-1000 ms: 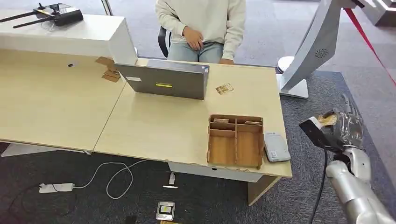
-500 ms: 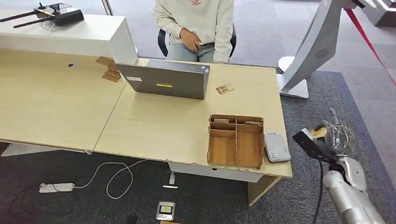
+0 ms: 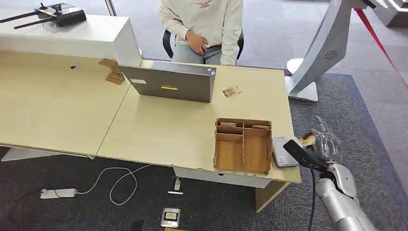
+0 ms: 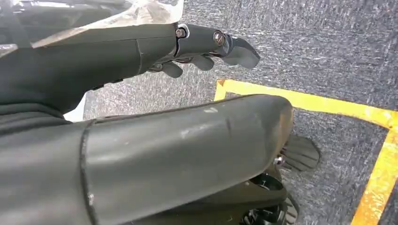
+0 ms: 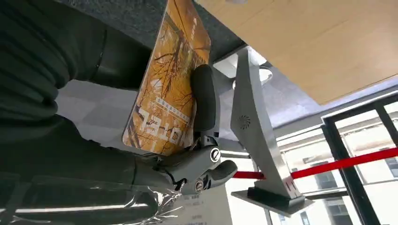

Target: Pass the card to the sensor for recognition and then transmit it.

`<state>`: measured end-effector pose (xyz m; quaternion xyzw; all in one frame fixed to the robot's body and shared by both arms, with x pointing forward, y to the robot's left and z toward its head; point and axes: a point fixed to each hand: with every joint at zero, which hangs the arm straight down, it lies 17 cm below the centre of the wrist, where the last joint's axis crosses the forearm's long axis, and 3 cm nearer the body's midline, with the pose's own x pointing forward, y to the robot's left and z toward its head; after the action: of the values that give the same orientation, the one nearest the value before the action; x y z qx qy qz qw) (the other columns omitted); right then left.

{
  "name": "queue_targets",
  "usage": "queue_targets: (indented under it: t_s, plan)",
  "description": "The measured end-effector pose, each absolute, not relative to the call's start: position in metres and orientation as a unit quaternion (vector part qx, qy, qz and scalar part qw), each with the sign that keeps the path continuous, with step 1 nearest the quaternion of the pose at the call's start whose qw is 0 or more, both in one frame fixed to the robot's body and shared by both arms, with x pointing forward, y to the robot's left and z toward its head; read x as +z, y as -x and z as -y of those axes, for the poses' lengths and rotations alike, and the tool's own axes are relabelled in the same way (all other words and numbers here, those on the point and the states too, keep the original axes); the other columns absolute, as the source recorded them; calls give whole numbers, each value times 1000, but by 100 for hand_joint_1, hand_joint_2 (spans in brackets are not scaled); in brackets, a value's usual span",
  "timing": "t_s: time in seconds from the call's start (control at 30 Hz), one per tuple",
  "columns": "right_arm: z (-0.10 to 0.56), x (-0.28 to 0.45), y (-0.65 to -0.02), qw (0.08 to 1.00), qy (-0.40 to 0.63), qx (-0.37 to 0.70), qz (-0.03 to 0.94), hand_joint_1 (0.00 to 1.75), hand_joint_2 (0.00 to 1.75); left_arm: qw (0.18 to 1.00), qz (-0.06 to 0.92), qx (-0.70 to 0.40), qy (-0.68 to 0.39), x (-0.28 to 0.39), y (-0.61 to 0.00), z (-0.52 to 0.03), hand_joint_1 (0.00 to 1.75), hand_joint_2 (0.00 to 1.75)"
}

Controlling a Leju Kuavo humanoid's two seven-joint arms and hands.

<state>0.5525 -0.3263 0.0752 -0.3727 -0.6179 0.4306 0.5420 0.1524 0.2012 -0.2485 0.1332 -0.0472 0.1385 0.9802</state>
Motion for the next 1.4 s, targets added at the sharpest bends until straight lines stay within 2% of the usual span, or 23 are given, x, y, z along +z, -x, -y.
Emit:
queue_targets:
  t_s: [0.5, 1.4]
  plan:
    - [292, 66, -549, 541, 345, 454, 619, 175, 175, 980, 44, 141, -132, -249, -152, -201, 0, 0]
    - [331, 33, -534, 566, 362, 463, 579, 175, 175, 979, 31, 155, -127, -249, -147, -196, 0, 0]
